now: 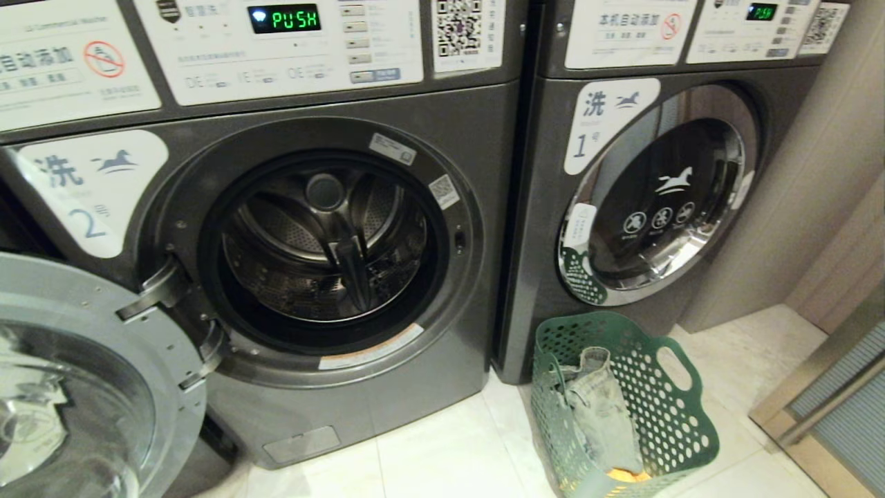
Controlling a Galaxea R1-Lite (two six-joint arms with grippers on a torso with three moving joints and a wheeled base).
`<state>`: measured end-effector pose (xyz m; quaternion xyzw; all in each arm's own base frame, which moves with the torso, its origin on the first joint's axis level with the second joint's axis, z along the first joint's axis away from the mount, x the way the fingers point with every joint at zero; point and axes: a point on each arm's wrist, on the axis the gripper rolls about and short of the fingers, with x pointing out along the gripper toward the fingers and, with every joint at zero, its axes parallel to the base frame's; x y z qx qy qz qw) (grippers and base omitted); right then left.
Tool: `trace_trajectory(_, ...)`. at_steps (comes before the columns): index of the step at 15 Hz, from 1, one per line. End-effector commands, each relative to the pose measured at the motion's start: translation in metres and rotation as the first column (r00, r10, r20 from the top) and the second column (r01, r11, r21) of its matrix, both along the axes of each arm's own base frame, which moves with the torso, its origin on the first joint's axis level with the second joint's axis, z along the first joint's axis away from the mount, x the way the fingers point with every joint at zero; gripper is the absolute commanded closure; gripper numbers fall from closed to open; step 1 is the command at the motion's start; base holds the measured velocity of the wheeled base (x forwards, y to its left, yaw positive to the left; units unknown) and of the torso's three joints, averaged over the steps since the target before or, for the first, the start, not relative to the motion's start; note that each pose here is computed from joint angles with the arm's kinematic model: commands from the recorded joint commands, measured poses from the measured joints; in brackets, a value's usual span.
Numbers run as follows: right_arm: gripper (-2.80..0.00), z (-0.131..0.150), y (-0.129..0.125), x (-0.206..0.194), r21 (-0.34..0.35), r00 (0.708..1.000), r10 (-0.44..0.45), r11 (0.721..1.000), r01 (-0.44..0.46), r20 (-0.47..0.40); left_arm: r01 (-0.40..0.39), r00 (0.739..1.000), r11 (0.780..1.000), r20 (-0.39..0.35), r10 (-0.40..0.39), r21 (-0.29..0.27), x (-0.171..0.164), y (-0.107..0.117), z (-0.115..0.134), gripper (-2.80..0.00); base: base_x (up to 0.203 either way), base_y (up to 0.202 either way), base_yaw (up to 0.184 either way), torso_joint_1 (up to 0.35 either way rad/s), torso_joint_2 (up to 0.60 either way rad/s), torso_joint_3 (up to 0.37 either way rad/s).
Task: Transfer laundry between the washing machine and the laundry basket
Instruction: Close the washing machine door with the left hand
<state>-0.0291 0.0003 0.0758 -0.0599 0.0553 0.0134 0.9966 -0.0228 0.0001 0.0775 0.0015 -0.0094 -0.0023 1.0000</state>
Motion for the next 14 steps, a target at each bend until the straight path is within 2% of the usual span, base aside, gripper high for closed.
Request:
trace_trajectory(1,-2.80,-0.0001,0.0000,0.0001,0.000,1.000,0.001,1.000,-0.001,-0.003,0.000,1.000,1.000,-0.005,0.000,0.000,0.0004,0.0000,-0.0016,0.00,-0.003,-0.012,0.178,0.001,0.00,0.001)
trace_trajectory(10,-2.80,-0.0001,0.0000,0.0001,0.000,1.000,0.001,1.000,-0.001,-0.003,0.000,1.000,1.000,-0.005,0.000,0.000,0.0004,0.0000,-0.0016,0.00,0.000,-0.009,0.169,0.003,0.00,0.001)
trace_trajectory(14,-2.80,-0.0001,0.0000,0.0001,0.001,1.000,0.001,1.000,-0.001,-0.003,0.000,1.000,1.000,-0.005,0.000,-0.001,0.0004,0.0000,-0.0016,0.00,0.001,-0.002,0.025,0.000,0.00,0.002)
